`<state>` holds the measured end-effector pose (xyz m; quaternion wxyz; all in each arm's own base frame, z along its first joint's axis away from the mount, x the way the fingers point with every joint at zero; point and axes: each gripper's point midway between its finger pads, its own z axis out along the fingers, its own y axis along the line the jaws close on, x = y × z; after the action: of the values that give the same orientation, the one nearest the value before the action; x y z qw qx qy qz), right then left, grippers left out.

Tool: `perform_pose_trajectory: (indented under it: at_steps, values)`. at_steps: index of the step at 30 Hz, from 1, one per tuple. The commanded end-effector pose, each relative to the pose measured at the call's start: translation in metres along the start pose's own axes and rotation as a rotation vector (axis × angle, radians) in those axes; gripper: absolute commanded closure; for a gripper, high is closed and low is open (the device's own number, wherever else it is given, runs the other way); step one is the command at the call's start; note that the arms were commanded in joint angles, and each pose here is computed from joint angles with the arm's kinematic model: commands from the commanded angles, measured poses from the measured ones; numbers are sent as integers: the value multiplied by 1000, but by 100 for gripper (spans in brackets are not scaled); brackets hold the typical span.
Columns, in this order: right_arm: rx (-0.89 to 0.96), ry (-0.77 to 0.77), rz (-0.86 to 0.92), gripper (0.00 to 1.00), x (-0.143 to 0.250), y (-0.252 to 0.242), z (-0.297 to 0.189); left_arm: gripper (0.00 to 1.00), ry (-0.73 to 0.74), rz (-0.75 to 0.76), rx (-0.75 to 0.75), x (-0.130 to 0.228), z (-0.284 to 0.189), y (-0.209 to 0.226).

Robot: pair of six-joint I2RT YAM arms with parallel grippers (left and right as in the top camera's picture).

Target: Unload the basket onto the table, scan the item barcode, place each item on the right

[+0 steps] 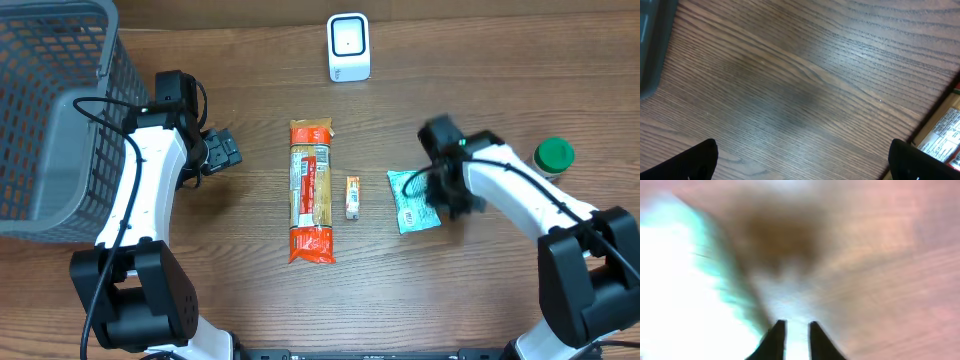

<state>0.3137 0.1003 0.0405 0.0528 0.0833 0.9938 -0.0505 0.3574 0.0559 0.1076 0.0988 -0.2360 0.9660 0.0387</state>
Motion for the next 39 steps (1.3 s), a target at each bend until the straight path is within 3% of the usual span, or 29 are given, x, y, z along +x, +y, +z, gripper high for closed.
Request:
perform_pose_trajectory:
  at_steps: [1, 10, 20, 27, 31, 33, 39]
  values:
    - [-204, -122, -83, 80, -35, 42, -40, 0, -13, 13, -4, -3, -3, 0]
    - [-308, -233, -132, 81, -61, 75, -24, 0, -13, 13, -4, -3, -3, 0]
    - [-256, -134, -139, 80, -46, 72, 15, 0, -14, 13, -4, -3, -3, 0]
    - [-191, -52, -143, 80, -29, 59, 29, 0, -13, 13, -4, -3, -3, 0]
    - [-73, -34, -142, 80, -24, 35, 32, 0, -14, 13, -4, -3, -3, 0]
    - [-3, -27, -128, 85, -21, 21, 32, 0, -14, 13, -4, -3, -3, 0]
    - [66, -38, -48, 85, -30, -4, 14, 0, -14, 13, -4, -3, -3, 0]
